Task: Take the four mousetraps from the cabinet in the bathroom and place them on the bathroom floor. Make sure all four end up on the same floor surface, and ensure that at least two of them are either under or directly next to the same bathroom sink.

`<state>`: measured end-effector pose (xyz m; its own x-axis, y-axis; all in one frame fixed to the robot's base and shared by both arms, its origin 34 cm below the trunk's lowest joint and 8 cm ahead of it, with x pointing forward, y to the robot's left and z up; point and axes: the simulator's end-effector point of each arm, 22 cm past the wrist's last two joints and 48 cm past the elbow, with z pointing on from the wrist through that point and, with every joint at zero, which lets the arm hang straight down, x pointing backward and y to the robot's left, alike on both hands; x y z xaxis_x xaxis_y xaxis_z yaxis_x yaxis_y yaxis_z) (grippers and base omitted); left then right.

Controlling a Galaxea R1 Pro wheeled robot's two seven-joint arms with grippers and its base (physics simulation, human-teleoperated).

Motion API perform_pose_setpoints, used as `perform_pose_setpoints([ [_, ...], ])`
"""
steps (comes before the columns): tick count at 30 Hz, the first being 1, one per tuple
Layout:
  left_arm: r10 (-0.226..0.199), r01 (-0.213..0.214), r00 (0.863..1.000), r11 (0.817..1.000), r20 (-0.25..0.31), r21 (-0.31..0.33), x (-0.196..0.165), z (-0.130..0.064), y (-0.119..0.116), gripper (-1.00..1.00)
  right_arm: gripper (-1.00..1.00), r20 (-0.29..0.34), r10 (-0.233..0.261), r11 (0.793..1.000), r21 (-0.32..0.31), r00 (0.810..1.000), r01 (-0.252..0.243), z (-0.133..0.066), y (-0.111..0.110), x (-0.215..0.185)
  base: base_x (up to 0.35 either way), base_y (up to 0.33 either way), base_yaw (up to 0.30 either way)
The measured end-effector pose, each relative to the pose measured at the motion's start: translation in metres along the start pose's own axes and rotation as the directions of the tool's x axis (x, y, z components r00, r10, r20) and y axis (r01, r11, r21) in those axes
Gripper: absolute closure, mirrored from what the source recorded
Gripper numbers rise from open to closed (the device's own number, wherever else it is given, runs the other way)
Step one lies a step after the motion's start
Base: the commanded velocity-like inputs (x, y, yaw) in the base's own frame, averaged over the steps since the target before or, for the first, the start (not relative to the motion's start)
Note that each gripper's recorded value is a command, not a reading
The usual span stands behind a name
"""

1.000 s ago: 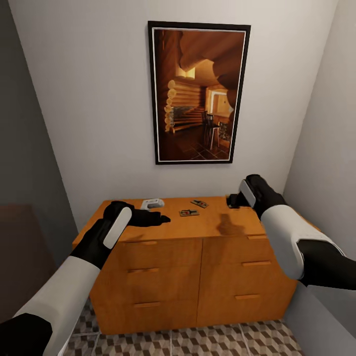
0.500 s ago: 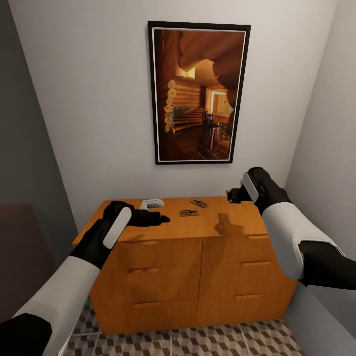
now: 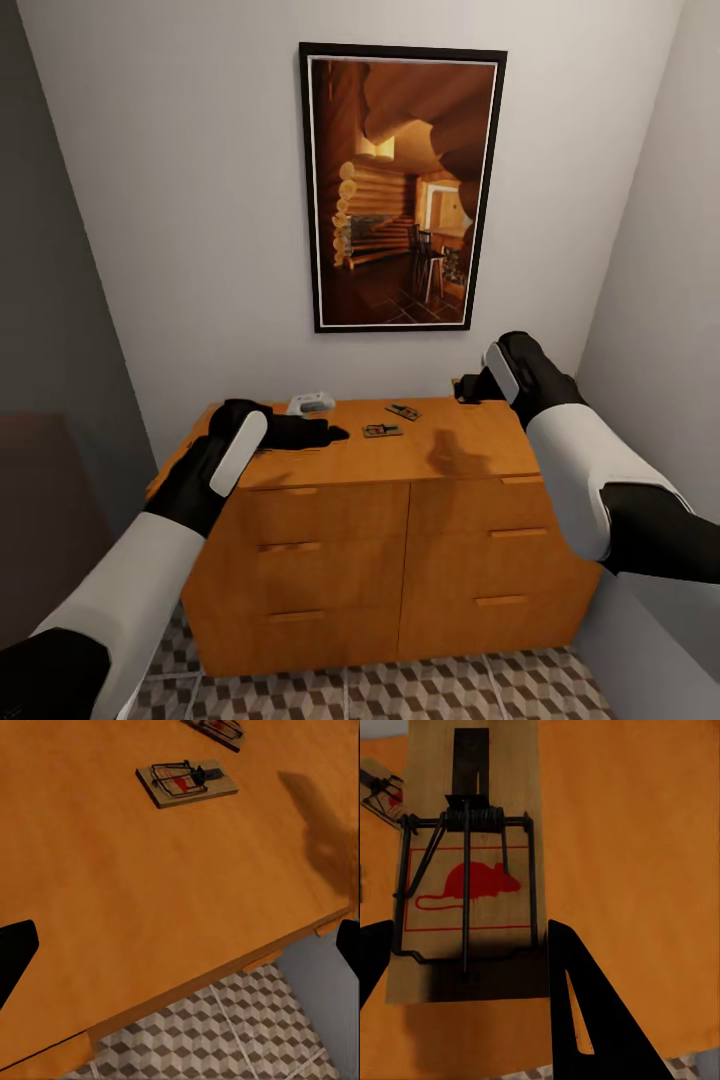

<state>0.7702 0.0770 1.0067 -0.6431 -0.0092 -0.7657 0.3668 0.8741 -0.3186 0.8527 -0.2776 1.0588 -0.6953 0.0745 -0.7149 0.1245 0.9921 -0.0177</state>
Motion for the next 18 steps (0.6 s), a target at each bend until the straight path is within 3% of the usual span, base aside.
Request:
perform_pose_setpoints([
  [2, 0.000, -0.001, 1.000, 1.000, 0.024, 0.019, -0.011, -0.005, -0.007, -1.00, 1.00, 0.009, 0.000, 1.000, 0.001, 1.000, 0.000, -0.003, 0.000, -0.005, 0.000, 0.000, 0.000],
  [8, -0.007, 0.006, 0.998, 1.000, 0.065, 0.006, -0.024, -0.015, 0.001, -1.00, 1.00, 0.000, -0.006, 1.000, 0.006, 1.000, 0.006, 0.001, -0.001, 0.002, 0.000, 0.000, 0.000],
  [18, 0.038, -0.038, 0.994, 0.999, 0.105, -0.001, -0.037, -0.025, -0.008, -1.00, 1.00, 0.003, -0.009, 1.000, 0.011, 1.000, 0.009, 0.003, -0.001, 0.006, 0.000, 0.000, 0.000],
])
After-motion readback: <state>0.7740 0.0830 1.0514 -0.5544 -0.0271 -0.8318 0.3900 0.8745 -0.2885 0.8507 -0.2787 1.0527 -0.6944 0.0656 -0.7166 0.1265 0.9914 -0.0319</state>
